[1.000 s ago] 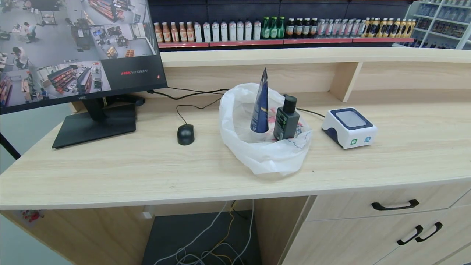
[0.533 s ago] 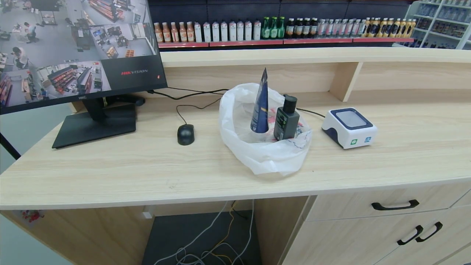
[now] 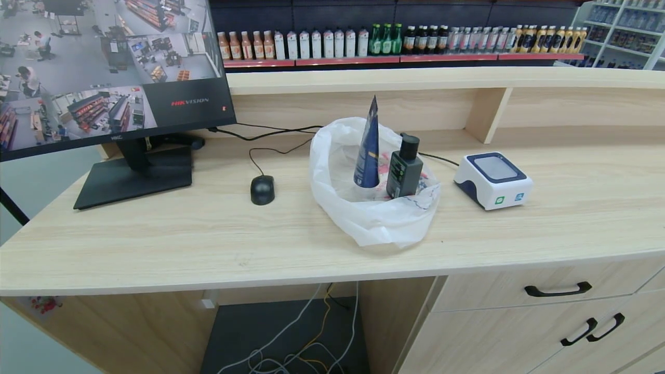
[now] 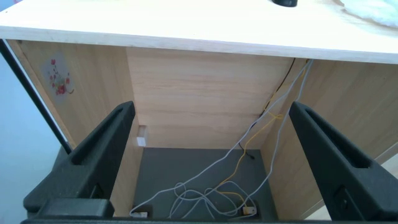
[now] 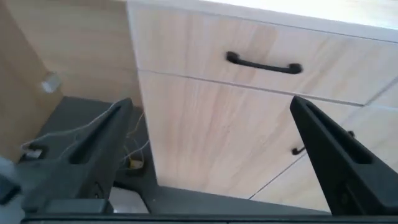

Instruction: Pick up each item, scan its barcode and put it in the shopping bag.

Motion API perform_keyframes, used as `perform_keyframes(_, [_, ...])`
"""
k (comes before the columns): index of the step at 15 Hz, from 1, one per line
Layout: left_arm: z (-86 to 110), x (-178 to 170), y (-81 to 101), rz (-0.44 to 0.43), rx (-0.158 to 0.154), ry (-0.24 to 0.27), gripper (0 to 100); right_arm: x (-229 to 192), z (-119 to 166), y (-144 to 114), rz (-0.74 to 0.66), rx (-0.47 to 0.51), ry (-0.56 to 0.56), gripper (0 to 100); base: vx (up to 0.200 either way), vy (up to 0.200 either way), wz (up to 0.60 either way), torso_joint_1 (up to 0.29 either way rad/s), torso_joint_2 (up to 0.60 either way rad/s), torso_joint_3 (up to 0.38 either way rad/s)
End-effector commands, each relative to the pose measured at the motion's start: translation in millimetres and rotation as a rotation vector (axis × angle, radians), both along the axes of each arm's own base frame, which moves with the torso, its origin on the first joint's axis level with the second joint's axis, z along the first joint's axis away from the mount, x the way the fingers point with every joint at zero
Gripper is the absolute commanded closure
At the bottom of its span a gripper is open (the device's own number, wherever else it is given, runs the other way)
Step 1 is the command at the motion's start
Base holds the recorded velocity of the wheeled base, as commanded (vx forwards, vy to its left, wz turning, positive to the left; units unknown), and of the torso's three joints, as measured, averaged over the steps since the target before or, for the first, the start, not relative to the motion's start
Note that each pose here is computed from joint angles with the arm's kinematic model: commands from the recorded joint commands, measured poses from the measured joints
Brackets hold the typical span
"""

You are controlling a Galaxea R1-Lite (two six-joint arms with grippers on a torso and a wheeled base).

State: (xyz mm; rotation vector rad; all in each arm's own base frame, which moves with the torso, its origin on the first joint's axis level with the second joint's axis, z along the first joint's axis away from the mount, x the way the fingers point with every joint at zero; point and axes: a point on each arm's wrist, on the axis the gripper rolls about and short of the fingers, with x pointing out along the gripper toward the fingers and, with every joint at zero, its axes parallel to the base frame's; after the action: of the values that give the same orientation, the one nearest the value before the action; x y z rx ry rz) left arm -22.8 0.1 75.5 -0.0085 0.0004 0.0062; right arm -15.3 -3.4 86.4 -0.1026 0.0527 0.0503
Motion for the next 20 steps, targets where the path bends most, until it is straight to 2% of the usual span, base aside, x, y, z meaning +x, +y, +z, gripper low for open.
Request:
perform_keyframes(1, [0.0,0.0,0.0,0.001,-0.001,0.000,0,0.0,-2.2,-0.1,-0.026,0.032,0.001,0,0.000,0.000,0.00,0.000,0.00,0.000])
perform_keyframes(3, [0.0,0.0,0.0,0.002,-0.002,0.000,0,0.2,-2.5,0.7,-0.062,0.023,0.055,0,0.000,0.000,0.00,0.000,0.00,0.000])
perform_keyframes(6, [0.0,0.0,0.0,0.001,-0.001,0.000,0,-1.1,-2.9,1.9,-0.140,0.026,0.042,0,0.000,0.000,0.00,0.000,0.00,0.000])
perform_keyframes(8, [0.0,0.0,0.0,0.001,-0.001,0.000,0,-4.4,-3.3,1.4,-0.081,0.018,0.003,0,0.000,0.000,0.00,0.000,0.00,0.000])
perform_keyframes(9, [0.0,0.0,0.0,0.002,-0.002,0.000,0,-4.4,-9.3,2.3,-0.068,0.077,-0.003,0,0.000,0.000,0.00,0.000,0.00,0.000])
perform_keyframes(10, [0.0,0.0,0.0,0.002,-0.002,0.000,0,-7.5,-10.4,3.0,-0.069,0.128,-0.058,0,0.000,0.000,0.00,0.000,0.00,0.000])
perform_keyframes(20, [0.0,0.0,0.0,0.002,-0.002,0.000,0,-7.5,-10.6,2.9,-0.074,0.122,-0.057,0,0.000,0.000,0.00,0.000,0.00,0.000])
